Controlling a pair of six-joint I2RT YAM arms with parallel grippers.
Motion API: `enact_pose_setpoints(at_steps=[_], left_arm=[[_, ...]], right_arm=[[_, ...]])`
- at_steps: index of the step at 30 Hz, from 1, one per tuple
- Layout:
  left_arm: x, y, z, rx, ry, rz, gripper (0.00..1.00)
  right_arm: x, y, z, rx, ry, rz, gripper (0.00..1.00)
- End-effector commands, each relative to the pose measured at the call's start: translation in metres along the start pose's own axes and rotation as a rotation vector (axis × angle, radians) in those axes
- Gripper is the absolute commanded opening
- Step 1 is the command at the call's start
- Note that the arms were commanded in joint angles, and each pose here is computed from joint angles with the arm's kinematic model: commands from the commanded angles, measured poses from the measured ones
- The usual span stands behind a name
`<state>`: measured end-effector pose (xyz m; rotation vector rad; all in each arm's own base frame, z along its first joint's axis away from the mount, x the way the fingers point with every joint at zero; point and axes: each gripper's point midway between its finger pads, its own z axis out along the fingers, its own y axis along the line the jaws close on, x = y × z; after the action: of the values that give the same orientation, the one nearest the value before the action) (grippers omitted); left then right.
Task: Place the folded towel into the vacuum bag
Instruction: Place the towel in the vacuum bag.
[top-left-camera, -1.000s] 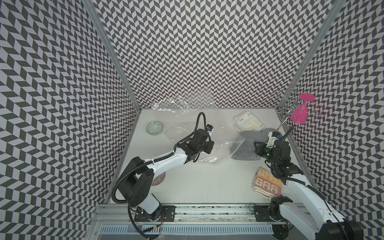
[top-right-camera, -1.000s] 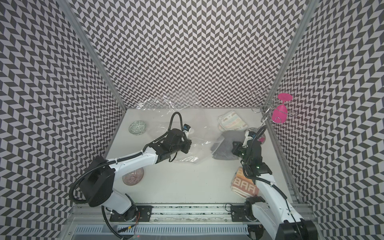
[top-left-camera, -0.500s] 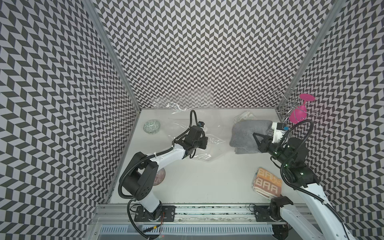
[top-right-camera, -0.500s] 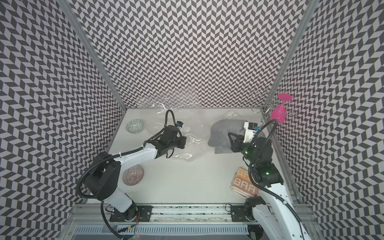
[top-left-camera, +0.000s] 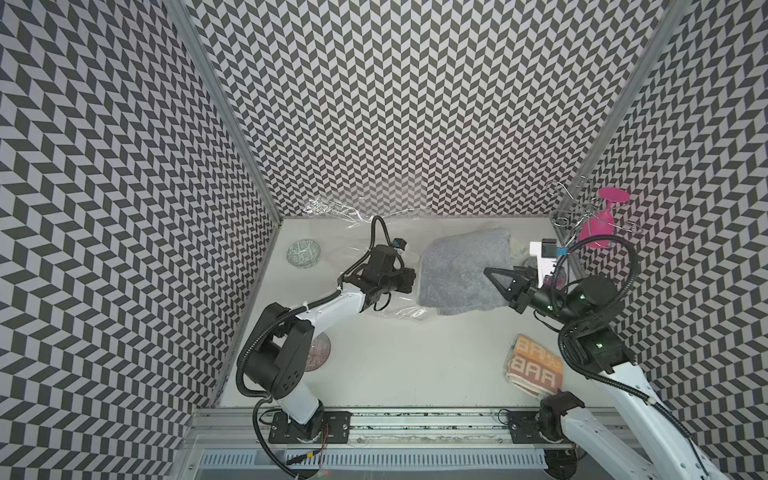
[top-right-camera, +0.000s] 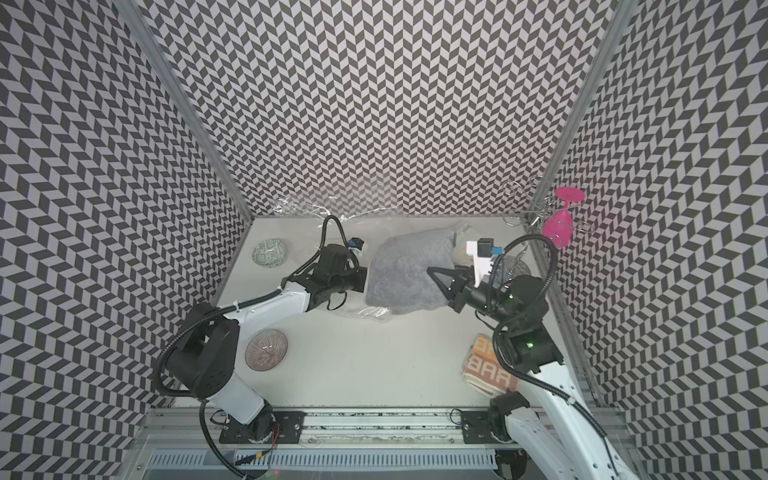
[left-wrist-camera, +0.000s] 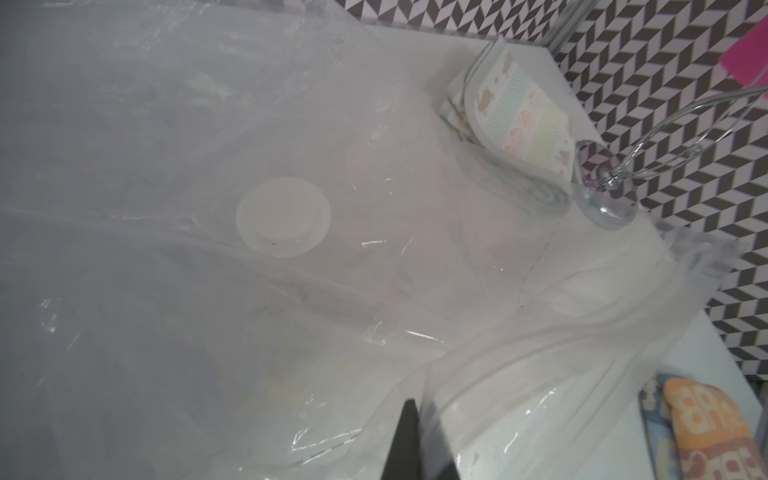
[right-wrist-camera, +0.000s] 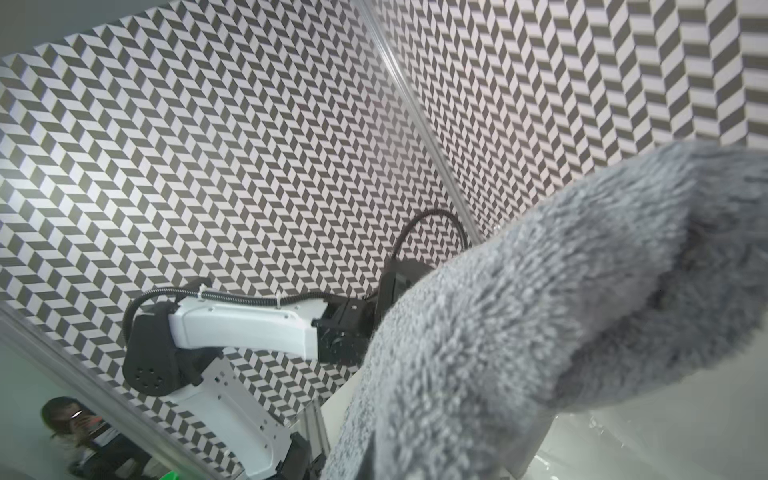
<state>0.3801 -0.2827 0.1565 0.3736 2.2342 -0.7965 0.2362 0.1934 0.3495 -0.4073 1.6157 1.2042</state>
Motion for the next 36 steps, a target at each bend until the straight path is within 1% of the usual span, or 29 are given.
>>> enact_pose_setpoints(at_steps=[1,5,7,10,13,17,19,22,23,29,32,34,36], left_arm=[[-0.047,-0.048,-0.026,0.201,-0.087,-0.011,0.0],[-0.053,-0.068,-0.031,0.3,-0.064,-0.044,0.0],[-0.057,-0.073,-0.033,0.325,-0.064,-0.067,0.0],[-0.061,-0.078,-0.035,0.342,-0.07,-0.083,0.0],[-0.062,-0.081,-0.037,0.349,-0.065,-0.084,0.0],[-0.056,-0.085,-0.043,0.36,-0.056,-0.073,0.0],[-0.054,-0.092,-0.049,0.375,-0.06,-0.059,0.0],[-0.054,-0.103,-0.058,0.406,-0.064,-0.029,0.0],[-0.055,-0.106,-0.061,0.416,-0.068,-0.02,0.0],[-0.061,-0.122,-0.076,0.482,-0.078,0.002,0.0],[-0.06,-0.129,-0.073,0.489,-0.077,0.01,0.0],[-0.059,-0.131,-0.067,0.487,-0.072,0.008,0.0],[-0.062,-0.132,-0.063,0.484,-0.074,0.001,0.0]], right_arm=[[0.003,0.003,0.011,-0.032,-0.037,-0.029,0.0],[0.024,-0.017,0.026,0.014,-0.005,0.02,0.0],[0.034,-0.031,0.031,0.062,0.028,0.048,0.0],[0.041,-0.05,0.032,0.143,0.03,0.078,0.0],[0.04,-0.072,0.027,0.253,-0.026,0.115,0.0],[0.028,-0.093,0.021,0.371,-0.102,0.15,0.0],[0.025,-0.108,0.02,0.455,-0.105,0.17,0.0],[0.03,-0.132,0.019,0.578,-0.081,0.197,0.0],[0.03,-0.137,0.018,0.599,-0.08,0.2,0.0],[0.029,-0.151,0.007,0.654,-0.13,0.244,0.0],[0.028,-0.147,0.011,0.617,-0.137,0.26,0.0],[0.027,-0.136,0.022,0.538,-0.113,0.242,0.0],[0.031,-0.133,0.027,0.511,-0.088,0.263,0.0]])
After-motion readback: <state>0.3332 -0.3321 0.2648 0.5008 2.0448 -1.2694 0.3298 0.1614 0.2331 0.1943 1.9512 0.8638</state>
